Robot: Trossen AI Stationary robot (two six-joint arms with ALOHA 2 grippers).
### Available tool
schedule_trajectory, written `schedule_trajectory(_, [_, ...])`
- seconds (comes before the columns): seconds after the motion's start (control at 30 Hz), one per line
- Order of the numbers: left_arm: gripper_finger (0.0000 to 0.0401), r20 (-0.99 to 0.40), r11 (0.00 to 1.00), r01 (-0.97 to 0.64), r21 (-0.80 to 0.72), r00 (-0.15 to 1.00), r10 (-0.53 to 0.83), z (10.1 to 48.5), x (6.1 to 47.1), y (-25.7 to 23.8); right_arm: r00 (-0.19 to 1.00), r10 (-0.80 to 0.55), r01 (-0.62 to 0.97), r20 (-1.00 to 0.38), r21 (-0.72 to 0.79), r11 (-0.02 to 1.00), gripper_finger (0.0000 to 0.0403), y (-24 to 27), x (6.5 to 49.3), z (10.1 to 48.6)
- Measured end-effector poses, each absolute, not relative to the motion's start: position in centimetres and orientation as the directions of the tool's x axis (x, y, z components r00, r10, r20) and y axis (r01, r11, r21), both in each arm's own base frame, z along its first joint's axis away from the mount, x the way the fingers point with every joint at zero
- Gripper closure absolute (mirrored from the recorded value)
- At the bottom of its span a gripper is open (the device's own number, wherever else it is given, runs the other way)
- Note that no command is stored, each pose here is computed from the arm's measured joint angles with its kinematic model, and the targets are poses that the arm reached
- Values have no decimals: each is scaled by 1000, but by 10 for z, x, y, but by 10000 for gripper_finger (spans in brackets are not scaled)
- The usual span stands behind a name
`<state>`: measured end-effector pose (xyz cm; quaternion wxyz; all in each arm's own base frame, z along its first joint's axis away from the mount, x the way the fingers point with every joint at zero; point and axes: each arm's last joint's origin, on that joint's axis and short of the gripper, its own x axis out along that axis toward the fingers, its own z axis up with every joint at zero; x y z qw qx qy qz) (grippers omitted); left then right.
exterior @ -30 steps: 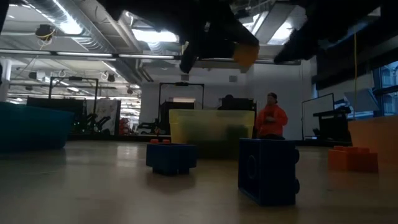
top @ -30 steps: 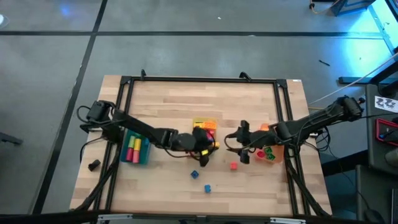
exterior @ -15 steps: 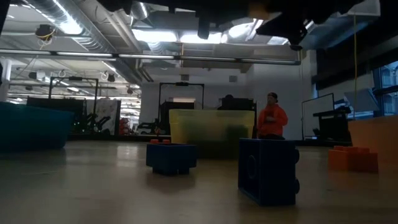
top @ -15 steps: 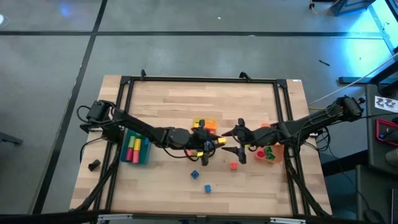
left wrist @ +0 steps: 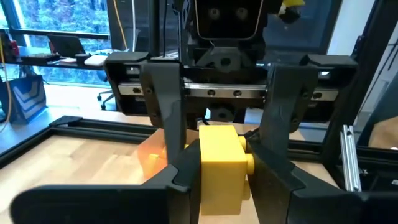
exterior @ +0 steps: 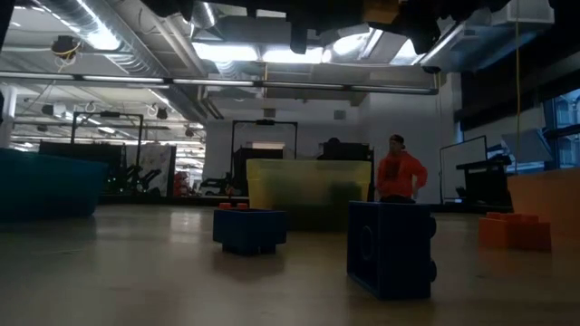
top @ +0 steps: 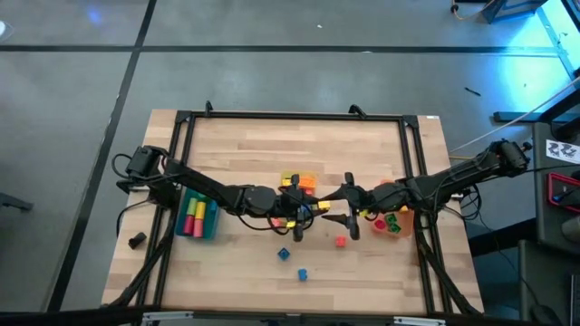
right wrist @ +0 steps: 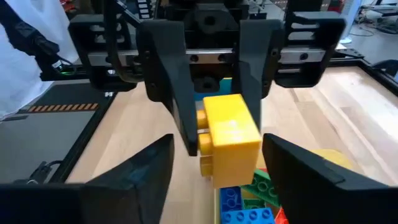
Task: Sort blocks by size
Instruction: Put the yellow 4 stud game piece into the orange bin
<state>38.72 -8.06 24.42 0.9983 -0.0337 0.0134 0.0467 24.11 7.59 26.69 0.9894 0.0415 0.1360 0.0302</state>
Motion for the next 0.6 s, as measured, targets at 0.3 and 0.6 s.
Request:
schedule_trajectory(0.3, [307, -14, 993, -91, -78, 996, 90, 246, 387, -81, 960, 79, -60, -268, 76, 995, 245, 76, 241, 267])
schedule_trajectory(0.6, [306, -21, 994, -82, -74, 996, 81, 245, 387, -81, 959, 90, -72, -270, 73, 995, 298, 76, 241, 266])
